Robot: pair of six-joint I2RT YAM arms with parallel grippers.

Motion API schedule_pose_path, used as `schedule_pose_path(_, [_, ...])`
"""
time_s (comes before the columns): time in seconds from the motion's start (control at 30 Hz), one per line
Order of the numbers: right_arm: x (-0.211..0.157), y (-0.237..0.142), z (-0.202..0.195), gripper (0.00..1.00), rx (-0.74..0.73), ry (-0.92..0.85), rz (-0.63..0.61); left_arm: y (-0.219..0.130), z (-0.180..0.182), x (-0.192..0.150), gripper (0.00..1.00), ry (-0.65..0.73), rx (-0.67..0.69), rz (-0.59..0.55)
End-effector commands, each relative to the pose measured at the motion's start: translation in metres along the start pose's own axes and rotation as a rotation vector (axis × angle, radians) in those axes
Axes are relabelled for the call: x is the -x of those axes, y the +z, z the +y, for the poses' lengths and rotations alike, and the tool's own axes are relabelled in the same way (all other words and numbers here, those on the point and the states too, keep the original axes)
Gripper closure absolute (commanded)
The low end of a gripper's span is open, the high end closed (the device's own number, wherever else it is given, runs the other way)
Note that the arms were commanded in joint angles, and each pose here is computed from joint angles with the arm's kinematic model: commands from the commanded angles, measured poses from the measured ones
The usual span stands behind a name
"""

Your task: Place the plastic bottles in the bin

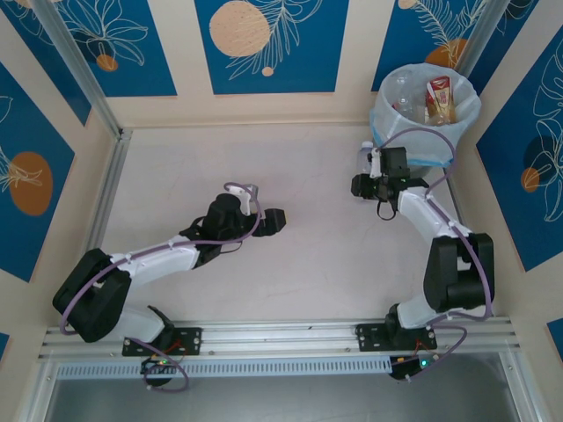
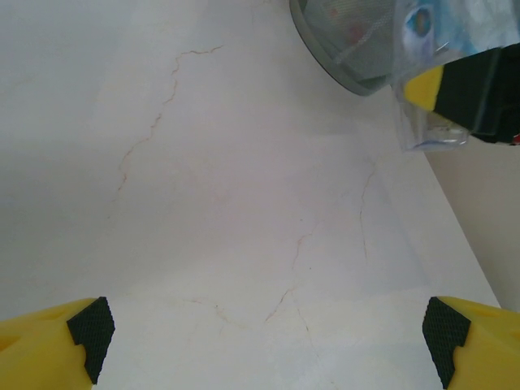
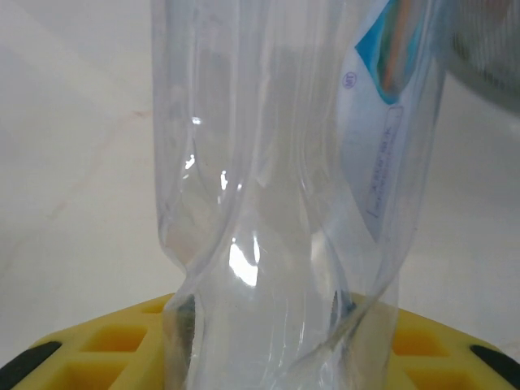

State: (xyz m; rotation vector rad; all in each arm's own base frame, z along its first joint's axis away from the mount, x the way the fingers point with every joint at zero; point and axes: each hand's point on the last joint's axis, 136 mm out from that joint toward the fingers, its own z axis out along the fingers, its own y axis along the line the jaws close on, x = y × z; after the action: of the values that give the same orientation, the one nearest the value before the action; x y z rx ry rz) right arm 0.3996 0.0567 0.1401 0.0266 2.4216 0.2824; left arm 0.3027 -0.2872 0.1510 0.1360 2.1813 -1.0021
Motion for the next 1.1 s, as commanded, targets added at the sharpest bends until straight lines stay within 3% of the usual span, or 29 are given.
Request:
schedule_pose_path(0.0, [0.025,-0.022,0.028,0.61,0.138,-0.07,-0.148,0.0,-0.006,0.009,0.01,-0.001,-0.014,-0.03])
schedule_pose_path(0.27, [0.055,-0.079,0.062,0.6,0.285,-0.169,-0.371,-0.006,-0.042,0.017,0.01,0.098,-0.159,-0.017])
schedule_pose_path(0.57, [0.086,-0.122,0.077,0.6,0.325,-0.229,-0.518,-0.017,-0.055,0.03,0.01,0.155,-0.176,-0.048])
schedule_pose_path(1.07, [0.165,-0.154,0.047,0.6,0.065,-0.213,-0.772,-0.014,-0.052,0.03,0.01,0.133,-0.168,-0.048])
